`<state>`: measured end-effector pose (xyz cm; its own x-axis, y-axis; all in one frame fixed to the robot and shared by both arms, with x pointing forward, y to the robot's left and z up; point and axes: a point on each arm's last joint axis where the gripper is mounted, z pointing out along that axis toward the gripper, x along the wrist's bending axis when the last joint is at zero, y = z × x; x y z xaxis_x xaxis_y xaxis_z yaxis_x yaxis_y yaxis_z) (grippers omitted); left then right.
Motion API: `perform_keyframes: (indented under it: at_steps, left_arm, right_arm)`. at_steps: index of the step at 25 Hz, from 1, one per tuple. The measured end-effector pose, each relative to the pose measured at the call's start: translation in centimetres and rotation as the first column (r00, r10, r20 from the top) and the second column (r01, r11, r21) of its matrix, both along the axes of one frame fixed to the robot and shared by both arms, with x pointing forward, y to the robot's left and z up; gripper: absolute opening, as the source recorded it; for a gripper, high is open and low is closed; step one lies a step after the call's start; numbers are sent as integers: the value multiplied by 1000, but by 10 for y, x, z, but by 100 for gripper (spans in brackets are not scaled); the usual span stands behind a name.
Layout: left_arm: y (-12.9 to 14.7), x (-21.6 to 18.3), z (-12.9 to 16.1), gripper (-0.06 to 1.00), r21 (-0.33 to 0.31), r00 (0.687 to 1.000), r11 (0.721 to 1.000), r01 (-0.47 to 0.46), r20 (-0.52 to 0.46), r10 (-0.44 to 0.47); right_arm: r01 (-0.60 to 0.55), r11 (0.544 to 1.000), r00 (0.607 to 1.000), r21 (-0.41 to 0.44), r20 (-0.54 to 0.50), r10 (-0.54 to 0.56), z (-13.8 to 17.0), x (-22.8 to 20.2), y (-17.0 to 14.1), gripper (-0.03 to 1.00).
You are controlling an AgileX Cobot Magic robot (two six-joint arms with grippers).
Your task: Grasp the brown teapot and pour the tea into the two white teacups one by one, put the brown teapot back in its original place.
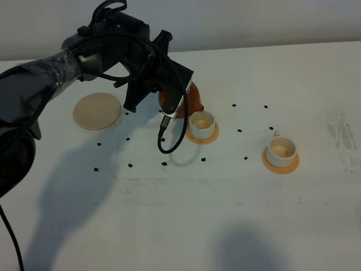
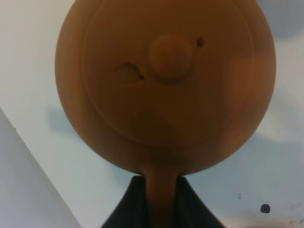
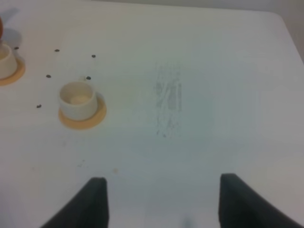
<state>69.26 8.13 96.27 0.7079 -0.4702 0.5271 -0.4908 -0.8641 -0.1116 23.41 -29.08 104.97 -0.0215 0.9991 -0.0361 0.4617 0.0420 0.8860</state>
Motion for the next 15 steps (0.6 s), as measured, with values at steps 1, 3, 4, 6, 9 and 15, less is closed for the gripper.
perform_keyframes:
  at_steps: [1,3,4,6,9,15]
  left_arm:
    - [0,0,0,10,5,1000,1000,8,2,-8]
    - [0,0,0,10,14,1000,1000,23,5,-23]
    - [0,0,0,10,18,999,999,33,8,-33]
    - [-1,0,0,10,27,999,998,48,14,-49]
    - [-1,0,0,10,37,998,997,66,18,-67]
    - [-1,1,1,10,52,995,994,95,34,-97]
  right_arm:
    - [0,1000,1000,0,0,0,0,0,0,51]
    - [0,1000,1000,0,0,0,0,0,0,51]
    - [0,1000,1000,0,0,0,0,0,0,51]
    - [0,1000,1000,0,0,0,0,0,0,51]
    - [0,1000,1000,0,0,0,0,0,0,51]
    - [0,1000,1000,0,0,0,0,0,0,51]
